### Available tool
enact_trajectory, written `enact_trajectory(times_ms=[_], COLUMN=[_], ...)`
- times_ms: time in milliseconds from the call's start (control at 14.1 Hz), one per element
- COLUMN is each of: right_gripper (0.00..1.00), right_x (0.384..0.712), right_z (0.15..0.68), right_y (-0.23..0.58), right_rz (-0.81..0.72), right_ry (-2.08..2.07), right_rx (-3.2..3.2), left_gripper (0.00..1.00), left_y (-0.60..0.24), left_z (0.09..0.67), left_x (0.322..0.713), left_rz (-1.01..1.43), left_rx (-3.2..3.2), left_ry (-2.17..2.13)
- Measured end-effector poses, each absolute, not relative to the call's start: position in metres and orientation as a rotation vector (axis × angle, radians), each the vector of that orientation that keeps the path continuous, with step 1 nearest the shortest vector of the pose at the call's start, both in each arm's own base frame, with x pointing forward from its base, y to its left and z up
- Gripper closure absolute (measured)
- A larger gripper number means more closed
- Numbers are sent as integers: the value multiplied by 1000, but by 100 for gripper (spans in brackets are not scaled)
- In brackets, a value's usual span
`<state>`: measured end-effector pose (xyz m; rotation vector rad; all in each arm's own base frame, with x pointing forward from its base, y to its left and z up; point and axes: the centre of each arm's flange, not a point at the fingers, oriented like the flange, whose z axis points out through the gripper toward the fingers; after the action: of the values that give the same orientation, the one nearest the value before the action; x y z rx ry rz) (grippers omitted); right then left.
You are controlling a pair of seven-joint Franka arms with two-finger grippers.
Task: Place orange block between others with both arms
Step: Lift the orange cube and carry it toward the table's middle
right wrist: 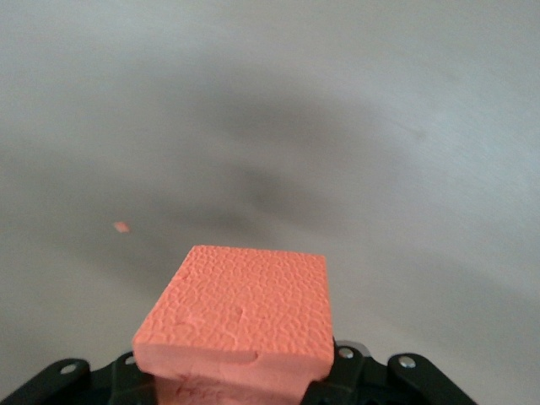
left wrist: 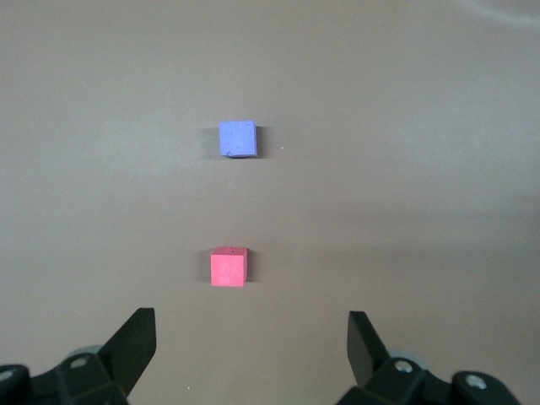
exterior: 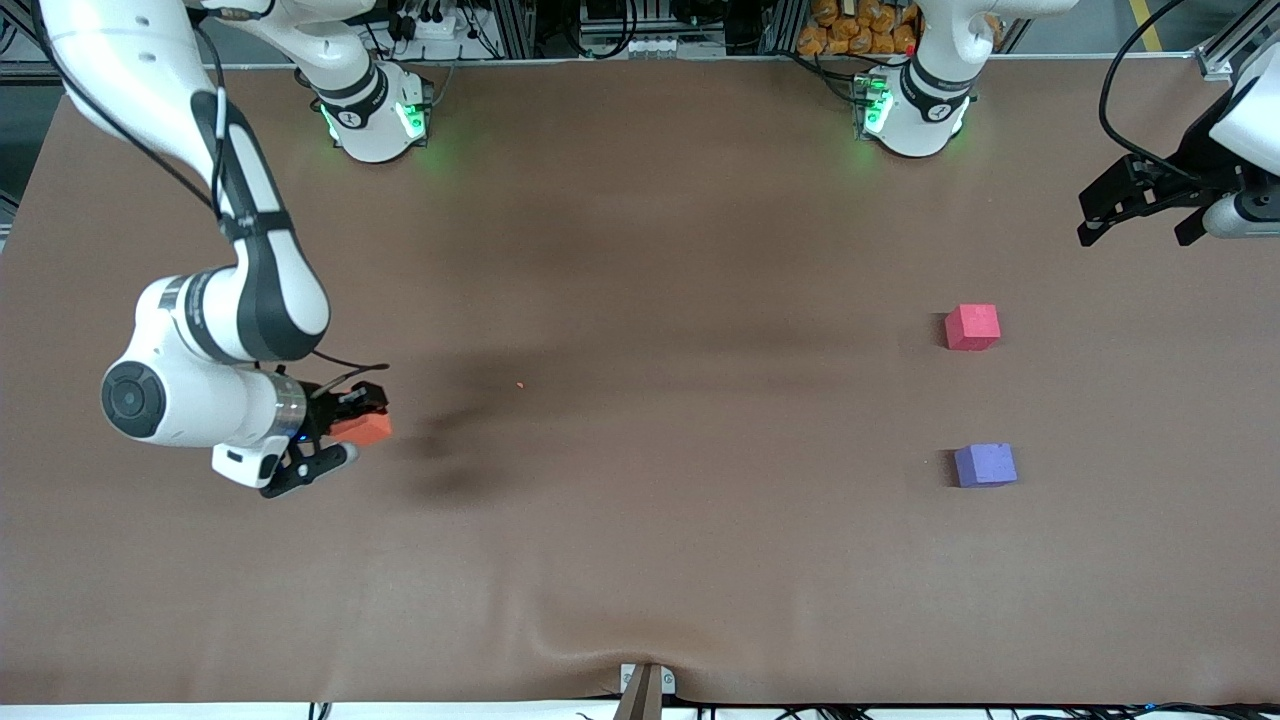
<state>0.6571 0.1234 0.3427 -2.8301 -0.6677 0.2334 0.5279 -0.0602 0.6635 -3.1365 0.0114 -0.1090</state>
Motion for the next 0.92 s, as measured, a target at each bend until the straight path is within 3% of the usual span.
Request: enact_trajectory(times_ms=[356, 783, 925], right_gripper=[41, 41, 41], right_x=[646, 592, 572], right_z=[393, 414, 417], right_y=[223, 361, 407], right_rz=[171, 196, 128], right_ry=[-820, -595, -518], right_rx=[-2753, -2834, -2841], left_gripper=[0, 0, 0], left_y=[-60, -60, -60], left_z=[664, 664, 664], left_x=[528, 529, 529], left_rz=[-113, -120, -120], left_rx=[-3137, -3137, -3137], left_ry=[12, 12, 12])
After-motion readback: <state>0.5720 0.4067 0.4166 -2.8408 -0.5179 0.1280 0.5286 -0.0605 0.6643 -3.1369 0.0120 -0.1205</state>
